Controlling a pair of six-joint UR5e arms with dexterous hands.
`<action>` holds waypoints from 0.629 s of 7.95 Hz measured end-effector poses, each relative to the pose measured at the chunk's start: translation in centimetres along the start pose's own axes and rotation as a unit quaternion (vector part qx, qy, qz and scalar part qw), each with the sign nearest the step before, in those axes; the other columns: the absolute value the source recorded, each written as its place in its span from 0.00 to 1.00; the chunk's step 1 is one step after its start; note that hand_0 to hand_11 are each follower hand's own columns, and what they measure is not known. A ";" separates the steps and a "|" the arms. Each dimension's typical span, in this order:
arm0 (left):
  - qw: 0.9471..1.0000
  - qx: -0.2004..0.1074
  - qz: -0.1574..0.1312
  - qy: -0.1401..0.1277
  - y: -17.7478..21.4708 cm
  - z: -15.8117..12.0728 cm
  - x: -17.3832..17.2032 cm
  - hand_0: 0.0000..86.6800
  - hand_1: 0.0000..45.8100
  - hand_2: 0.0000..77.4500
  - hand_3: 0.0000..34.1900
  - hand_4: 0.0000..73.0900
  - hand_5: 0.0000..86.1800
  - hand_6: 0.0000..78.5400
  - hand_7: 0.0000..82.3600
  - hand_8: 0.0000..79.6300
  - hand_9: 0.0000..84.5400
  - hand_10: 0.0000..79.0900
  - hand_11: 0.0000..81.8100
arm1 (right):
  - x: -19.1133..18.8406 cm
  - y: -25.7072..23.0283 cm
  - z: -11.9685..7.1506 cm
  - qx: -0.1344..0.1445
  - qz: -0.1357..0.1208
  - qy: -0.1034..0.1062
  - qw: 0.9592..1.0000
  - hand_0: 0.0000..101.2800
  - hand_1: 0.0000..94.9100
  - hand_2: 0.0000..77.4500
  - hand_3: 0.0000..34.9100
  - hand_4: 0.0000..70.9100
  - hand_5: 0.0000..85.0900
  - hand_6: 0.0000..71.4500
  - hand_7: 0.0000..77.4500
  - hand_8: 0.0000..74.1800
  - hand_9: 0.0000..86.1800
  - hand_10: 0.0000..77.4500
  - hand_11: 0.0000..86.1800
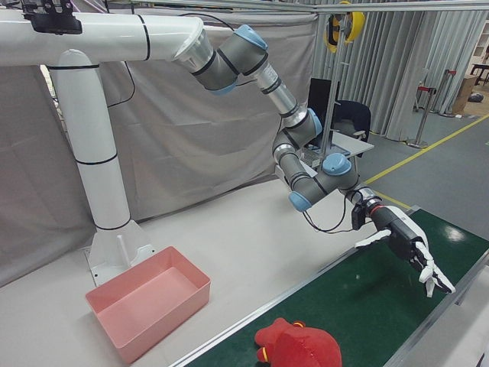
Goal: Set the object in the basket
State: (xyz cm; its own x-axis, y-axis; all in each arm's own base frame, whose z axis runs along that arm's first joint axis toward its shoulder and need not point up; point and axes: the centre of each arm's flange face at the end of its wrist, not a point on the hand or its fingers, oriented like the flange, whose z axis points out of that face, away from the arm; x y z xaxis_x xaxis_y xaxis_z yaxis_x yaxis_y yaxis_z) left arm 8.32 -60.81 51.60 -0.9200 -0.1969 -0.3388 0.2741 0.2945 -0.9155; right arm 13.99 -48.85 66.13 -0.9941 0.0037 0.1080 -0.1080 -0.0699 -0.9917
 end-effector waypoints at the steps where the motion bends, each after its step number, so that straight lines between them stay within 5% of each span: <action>1: 1.000 0.002 0.003 -0.001 0.0 0.0 0.0 0.69 0.38 0.01 0.00 0.19 0.35 0.07 0.06 0.16 0.24 0.00 0.01 | 0.0 0.0 0.0 0.000 0.000 0.000 1.000 0.00 0.00 0.01 0.00 0.00 0.00 0.00 0.01 0.00 0.00 0.00 0.00; 5: 0.999 0.012 0.048 -0.006 1.9 1.4 0.6 0.71 0.27 0.01 0.00 0.19 0.32 0.07 0.05 0.14 0.22 0.00 0.01 | 0.0 0.0 0.0 0.000 0.000 0.000 1.000 0.00 0.00 0.01 0.00 0.00 0.00 0.00 0.01 0.00 0.00 0.00 0.00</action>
State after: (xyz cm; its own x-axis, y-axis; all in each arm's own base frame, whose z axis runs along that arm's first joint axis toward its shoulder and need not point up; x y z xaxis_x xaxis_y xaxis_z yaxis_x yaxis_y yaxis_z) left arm 8.66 -61.69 49.38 -0.8862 -0.1797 -0.4271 0.3672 0.2897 -0.8839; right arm 13.99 -48.85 66.10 -0.9941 0.0037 0.1080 -0.1080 -0.0693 -0.9917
